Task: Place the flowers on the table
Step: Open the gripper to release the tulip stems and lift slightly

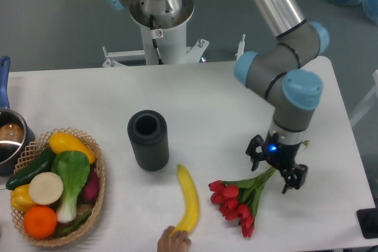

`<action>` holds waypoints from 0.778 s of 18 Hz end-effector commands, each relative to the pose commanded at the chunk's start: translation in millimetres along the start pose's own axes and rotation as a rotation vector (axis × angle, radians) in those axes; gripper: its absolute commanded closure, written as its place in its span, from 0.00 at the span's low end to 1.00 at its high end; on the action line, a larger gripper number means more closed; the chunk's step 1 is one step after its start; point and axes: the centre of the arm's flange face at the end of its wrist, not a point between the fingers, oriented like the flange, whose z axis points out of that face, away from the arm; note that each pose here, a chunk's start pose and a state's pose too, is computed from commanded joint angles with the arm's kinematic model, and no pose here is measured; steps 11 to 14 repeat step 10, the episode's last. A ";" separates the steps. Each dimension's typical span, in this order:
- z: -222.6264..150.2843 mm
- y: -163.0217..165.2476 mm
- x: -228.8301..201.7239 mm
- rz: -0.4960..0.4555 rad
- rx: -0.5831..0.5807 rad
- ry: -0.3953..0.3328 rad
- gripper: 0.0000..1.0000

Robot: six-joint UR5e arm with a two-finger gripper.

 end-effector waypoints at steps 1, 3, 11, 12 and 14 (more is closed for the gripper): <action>-4.9 -0.3 -4.7 -0.018 0.010 -0.010 0.00; -7.3 5.6 -8.4 -0.028 0.014 -0.014 0.00; -19.0 6.5 -12.4 -0.024 0.085 -0.020 0.00; -19.0 6.5 -12.4 -0.024 0.085 -0.020 0.00; -19.0 6.5 -12.4 -0.024 0.085 -0.020 0.00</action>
